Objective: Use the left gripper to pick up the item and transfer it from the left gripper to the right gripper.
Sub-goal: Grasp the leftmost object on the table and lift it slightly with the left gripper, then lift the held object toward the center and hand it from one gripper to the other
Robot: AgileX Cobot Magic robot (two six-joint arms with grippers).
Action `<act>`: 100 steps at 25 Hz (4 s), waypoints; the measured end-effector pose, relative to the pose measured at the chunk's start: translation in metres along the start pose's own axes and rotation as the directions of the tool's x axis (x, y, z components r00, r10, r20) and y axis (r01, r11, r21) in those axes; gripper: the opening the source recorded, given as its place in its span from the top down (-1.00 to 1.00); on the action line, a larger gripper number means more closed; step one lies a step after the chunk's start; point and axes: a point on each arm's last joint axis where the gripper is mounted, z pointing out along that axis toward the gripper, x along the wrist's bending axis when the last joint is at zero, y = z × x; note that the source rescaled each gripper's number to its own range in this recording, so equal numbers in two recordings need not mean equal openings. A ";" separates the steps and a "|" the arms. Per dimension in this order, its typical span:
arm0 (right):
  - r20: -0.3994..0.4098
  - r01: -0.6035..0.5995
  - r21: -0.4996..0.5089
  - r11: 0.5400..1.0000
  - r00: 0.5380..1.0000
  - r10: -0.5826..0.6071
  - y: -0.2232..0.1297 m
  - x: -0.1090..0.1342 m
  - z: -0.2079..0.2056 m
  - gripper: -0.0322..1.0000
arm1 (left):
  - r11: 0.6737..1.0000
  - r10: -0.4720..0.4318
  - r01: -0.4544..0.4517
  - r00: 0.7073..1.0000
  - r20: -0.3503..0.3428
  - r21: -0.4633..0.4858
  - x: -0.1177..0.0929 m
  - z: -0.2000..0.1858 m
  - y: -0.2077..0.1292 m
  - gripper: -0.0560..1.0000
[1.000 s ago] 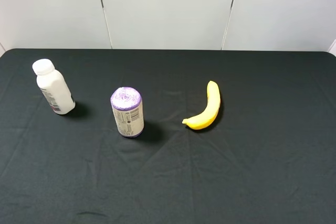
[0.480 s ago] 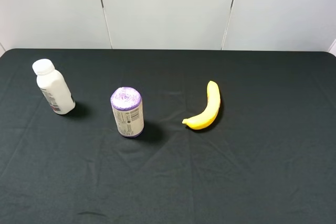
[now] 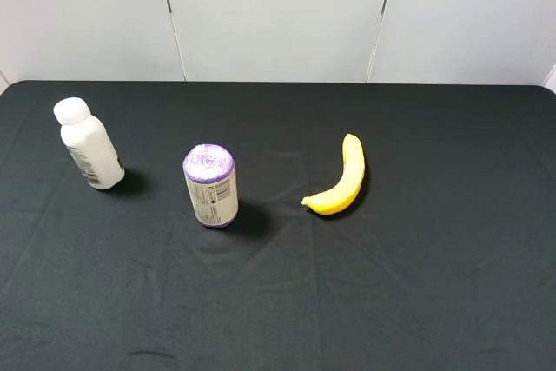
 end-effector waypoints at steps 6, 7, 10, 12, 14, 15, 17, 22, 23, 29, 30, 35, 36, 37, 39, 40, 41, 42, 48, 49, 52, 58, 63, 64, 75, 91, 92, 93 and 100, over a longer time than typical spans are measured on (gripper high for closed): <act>0.000 0.000 0.000 1.000 1.000 0.000 0.000 0.000 0.000 -1.00 | 0.990 0.003 -0.003 1.000 -0.002 0.143 0.003 0.018 0.066 -1.00; 0.000 0.000 0.000 1.000 1.000 0.000 0.000 0.000 0.000 -1.00 | 0.987 0.003 -0.003 1.000 -0.001 0.161 0.003 0.022 0.074 -1.00; 0.000 0.000 0.000 1.000 1.000 0.000 0.000 0.000 0.000 -1.00 | 0.970 0.005 -0.005 1.000 0.002 0.242 0.004 0.046 0.098 -1.00; 0.000 0.000 0.000 1.000 1.000 0.000 0.000 0.000 0.000 -1.00 | 0.954 0.006 -0.007 1.000 0.005 0.298 0.004 0.067 0.110 -1.00; 0.000 0.000 0.000 1.000 1.000 0.000 0.000 0.000 0.000 -1.00 | 0.940 0.004 -0.006 1.000 0.007 0.342 0.004 0.088 0.120 -1.00; 0.000 0.000 0.000 1.000 1.000 0.000 0.000 0.000 0.000 -1.00 | 0.931 0.004 -0.006 1.000 0.008 0.365 0.004 0.099 0.125 -1.00; 0.000 0.000 0.000 1.000 1.000 0.000 0.000 0.000 0.000 -1.00 | 0.913 0.003 -0.006 1.000 0.009 0.409 0.004 0.119 0.132 -1.00; 0.000 0.000 0.000 1.000 1.000 0.000 0.000 0.000 0.000 -1.00 | 0.871 0.008 -0.012 1.000 0.010 0.491 0.004 0.169 0.146 -1.00; 0.000 0.000 0.000 1.000 1.000 0.000 0.000 0.000 0.000 -1.00 | 0.863 0.009 -0.013 1.000 0.011 0.505 0.004 0.179 0.148 -1.00; 0.000 0.000 0.000 1.000 1.000 0.000 0.000 0.000 0.000 -1.00 | 0.815 0.009 -0.017 1.000 0.016 0.579 0.002 0.234 0.149 -1.00; 0.000 0.000 0.000 1.000 1.000 0.000 0.000 0.000 0.000 -1.00 | 0.804 0.004 -0.015 1.000 0.019 0.594 0.002 0.243 0.147 -1.00; 0.000 0.000 0.000 1.000 1.000 0.000 0.000 0.000 0.000 -1.00 | 0.769 -0.008 -0.023 0.999 0.046 0.639 -0.002 0.283 0.133 -1.00; 0.000 0.000 0.000 1.000 1.000 0.000 0.000 0.000 0.000 -1.00 | 0.758 -0.004 -0.030 0.999 0.050 0.651 -0.002 0.290 0.129 -1.00; 0.000 0.000 0.000 1.000 1.000 0.000 0.000 0.000 0.000 -1.00 | 0.748 -0.005 -0.034 0.998 0.056 0.662 -0.003 0.296 0.125 -1.00; 0.000 0.000 0.000 1.000 1.000 0.000 0.000 0.000 0.000 -1.00 | 0.731 -0.002 -0.046 0.998 0.069 0.681 -0.004 0.307 0.118 -1.00; 0.000 0.000 0.000 1.000 1.000 0.000 0.000 0.000 0.000 -1.00 | 0.719 0.005 -0.058 0.997 0.079 0.692 -0.004 0.312 0.114 -1.00; 0.000 0.000 0.000 1.000 1.000 0.000 0.000 0.000 0.000 -1.00 | 0.709 0.015 -0.077 0.995 0.094 0.701 -0.005 0.318 0.109 -1.00; 0.000 0.000 0.000 1.000 1.000 0.000 0.000 0.000 0.000 -1.00 | 0.703 0.019 -0.089 0.994 0.107 0.705 -0.006 0.322 0.106 -1.00; 0.000 0.000 0.000 1.000 1.000 0.000 0.000 0.000 0.000 -1.00 | 0.669 0.059 -0.205 0.973 0.224 0.714 -0.011 0.350 0.084 -1.00; 0.000 0.000 0.000 1.000 1.000 0.000 0.000 0.000 0.000 -1.00 | 0.662 0.069 -0.225 0.968 0.240 0.715 -0.012 0.353 0.081 -1.00; 0.000 0.000 0.000 1.000 1.000 0.000 0.000 0.000 0.000 -1.00 | 0.645 0.092 -0.267 0.957 0.274 0.716 -0.012 0.360 0.074 -1.00; 0.000 0.000 0.000 1.000 1.000 0.000 0.000 0.000 0.000 -1.00 | 0.654 0.123 -0.303 0.947 0.298 0.693 -0.012 0.365 0.073 -0.99; 0.000 0.000 0.000 1.000 1.000 0.000 0.000 0.000 0.000 -1.00 | 0.656 0.161 -0.350 0.930 0.329 0.668 -0.012 0.366 0.074 -0.67; 0.000 0.000 0.000 1.000 1.000 0.000 0.000 0.000 0.000 -1.00 | 0.658 0.169 -0.358 0.927 0.334 0.662 -0.012 0.366 0.074 -0.55; 0.000 0.000 0.000 1.000 1.000 0.000 0.000 0.000 0.000 -1.00 | 0.667 0.213 -0.402 0.910 0.356 0.627 -0.012 0.368 0.076 0.89; 0.000 0.000 0.000 1.000 1.000 0.000 0.000 0.000 0.000 -1.00 | 0.669 0.216 -0.412 0.904 0.368 0.619 -0.011 0.350 0.106 0.89; 0.000 0.000 0.000 1.000 1.000 0.000 0.000 0.000 0.000 -1.00 | 0.677 0.219 -0.410 0.905 0.365 0.611 -0.010 0.345 0.113 0.89; 0.000 0.000 0.000 1.000 1.000 0.000 0.000 0.000 0.000 -1.00 | 0.687 0.221 -0.406 0.907 0.359 0.602 -0.010 0.340 0.120 0.89; 0.000 0.000 0.000 1.000 1.000 0.000 0.000 0.000 0.000 -1.00 | 0.774 0.198 -0.339 0.932 0.303 0.535 -0.009 0.300 0.159 0.89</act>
